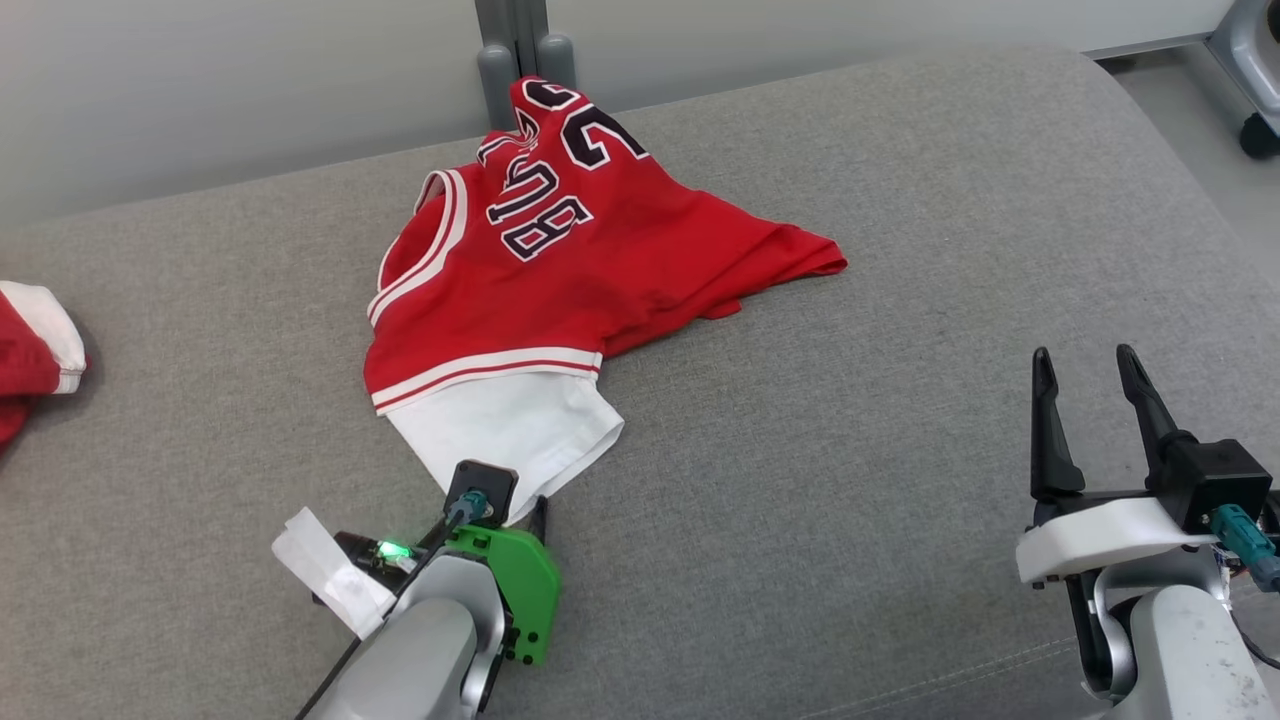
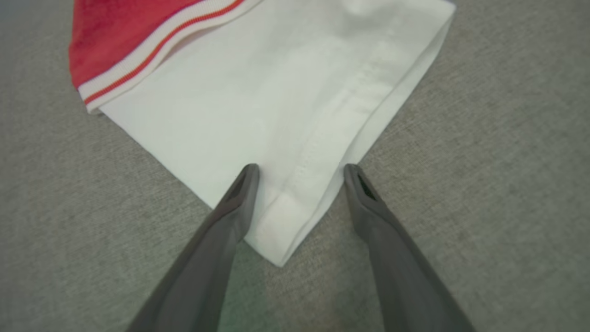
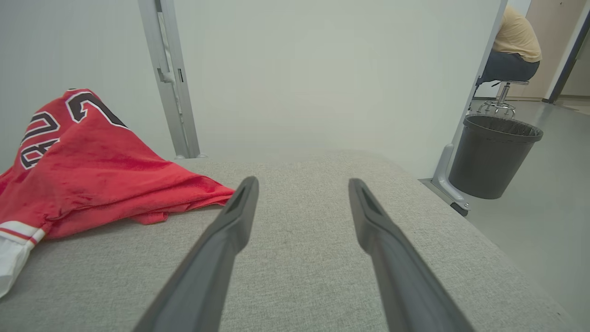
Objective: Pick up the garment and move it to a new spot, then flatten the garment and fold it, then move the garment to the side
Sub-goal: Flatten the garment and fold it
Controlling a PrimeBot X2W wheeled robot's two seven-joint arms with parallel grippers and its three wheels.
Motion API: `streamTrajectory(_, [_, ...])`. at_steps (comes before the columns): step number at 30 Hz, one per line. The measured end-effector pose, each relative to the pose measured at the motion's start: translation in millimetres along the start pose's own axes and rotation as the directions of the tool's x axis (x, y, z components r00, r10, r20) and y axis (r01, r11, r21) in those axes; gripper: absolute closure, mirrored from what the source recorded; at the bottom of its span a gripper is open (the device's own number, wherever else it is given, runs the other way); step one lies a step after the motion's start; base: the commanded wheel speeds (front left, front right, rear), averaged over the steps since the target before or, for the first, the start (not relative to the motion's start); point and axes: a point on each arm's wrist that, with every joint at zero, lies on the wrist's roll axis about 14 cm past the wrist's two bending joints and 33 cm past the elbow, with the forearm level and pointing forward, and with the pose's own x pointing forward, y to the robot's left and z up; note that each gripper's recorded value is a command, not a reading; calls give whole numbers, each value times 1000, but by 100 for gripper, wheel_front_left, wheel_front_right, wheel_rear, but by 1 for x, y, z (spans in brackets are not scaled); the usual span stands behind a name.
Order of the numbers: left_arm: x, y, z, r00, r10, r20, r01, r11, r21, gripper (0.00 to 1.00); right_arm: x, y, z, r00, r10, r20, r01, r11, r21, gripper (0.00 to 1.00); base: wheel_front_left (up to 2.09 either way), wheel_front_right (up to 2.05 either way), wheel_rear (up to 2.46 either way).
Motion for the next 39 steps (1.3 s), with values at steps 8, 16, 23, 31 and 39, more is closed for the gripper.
streamTrajectory(8, [-4,28,11,994,74,78,-75,997,0,100,3,-2,1,1000,-9,5,9,1000,2,0,0,0,0])
streamTrajectory(16, [-33,77,31,948,226,223,-220,974,-52,100,3,5,4,1000,11,16,-12,1000,13,0,0,0,0])
streamTrajectory(23, [-71,114,11,898,373,233,-344,926,-158,100,2,11,5,999,27,20,-28,1000,14,0,0,0,0])
streamTrajectory(31, [-105,137,-31,858,495,138,-455,856,-246,100,-5,5,1,1000,12,6,-12,1000,11,0,0,0,0])
streamTrajectory(39, [-112,134,-31,855,501,135,-449,845,-291,0,-10,3,-5,1000,8,-12,-8,1000,13,0,0,0,0])
